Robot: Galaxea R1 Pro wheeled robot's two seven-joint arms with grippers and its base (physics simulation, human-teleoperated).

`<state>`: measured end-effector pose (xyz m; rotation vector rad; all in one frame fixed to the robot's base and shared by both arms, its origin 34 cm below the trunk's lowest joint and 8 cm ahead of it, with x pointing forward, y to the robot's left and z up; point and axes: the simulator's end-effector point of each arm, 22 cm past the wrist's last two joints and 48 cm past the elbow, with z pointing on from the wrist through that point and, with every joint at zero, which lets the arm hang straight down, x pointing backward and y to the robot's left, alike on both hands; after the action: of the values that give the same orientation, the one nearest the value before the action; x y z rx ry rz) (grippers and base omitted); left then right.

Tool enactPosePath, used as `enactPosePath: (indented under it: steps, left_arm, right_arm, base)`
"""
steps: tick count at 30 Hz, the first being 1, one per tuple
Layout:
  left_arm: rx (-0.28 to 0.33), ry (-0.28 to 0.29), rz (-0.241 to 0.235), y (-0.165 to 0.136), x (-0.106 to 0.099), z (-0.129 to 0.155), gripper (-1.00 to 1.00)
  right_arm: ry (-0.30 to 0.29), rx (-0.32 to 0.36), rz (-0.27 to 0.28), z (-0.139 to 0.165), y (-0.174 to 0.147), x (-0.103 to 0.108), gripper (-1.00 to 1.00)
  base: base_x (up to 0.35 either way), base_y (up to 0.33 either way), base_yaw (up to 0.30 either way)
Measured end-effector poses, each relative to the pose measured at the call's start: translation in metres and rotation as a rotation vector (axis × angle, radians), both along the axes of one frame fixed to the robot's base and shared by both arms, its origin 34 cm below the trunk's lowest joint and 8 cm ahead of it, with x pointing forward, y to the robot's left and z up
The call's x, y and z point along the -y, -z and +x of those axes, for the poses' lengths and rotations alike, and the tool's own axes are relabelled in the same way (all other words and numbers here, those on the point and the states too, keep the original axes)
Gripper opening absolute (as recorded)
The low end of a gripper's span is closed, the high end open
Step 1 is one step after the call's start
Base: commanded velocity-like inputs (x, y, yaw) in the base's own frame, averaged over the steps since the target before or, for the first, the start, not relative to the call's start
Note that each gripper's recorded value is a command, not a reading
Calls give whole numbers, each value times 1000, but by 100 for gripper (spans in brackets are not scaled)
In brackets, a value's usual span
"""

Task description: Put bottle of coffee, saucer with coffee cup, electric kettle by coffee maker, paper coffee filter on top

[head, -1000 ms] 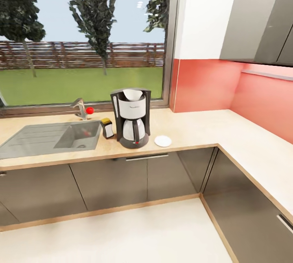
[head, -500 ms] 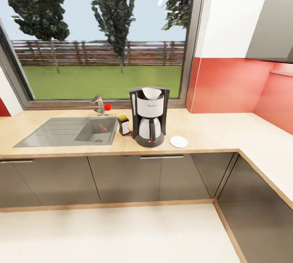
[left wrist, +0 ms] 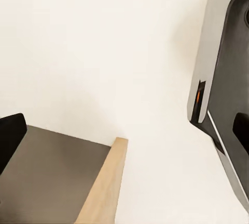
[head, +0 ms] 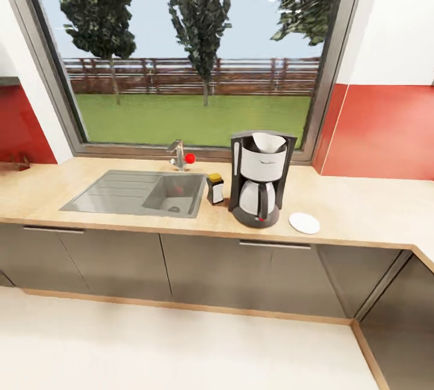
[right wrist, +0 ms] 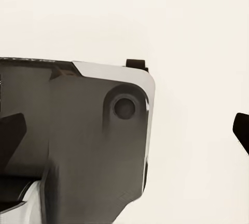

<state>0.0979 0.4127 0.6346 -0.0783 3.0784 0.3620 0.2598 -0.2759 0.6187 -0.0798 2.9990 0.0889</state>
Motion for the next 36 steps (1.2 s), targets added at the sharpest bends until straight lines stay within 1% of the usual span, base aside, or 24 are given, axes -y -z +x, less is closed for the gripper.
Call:
enactPosePath:
  steps: [10,18,24,36]
  left_arm:
    - [1,3,-3,0,1,-1,100]
    - [-7,6,-11,1,3,-2,100]
    - [-9,5,-12,1,3,-4,100]
    - [-5,2,-11,1,3,-2,100]
  right_arm:
    - [1,-8,-1,-3,1,1,100]
    - [2,-13,-1,-5,2,1,100]
    - [2,-16,-2,-6,2,1,100]
    - [2,-21,-2,-8,3,1,100]
  base:
    - [254,210,262]
    - [43,23,265]
    - [150,37,269]
    - [245,204,269]
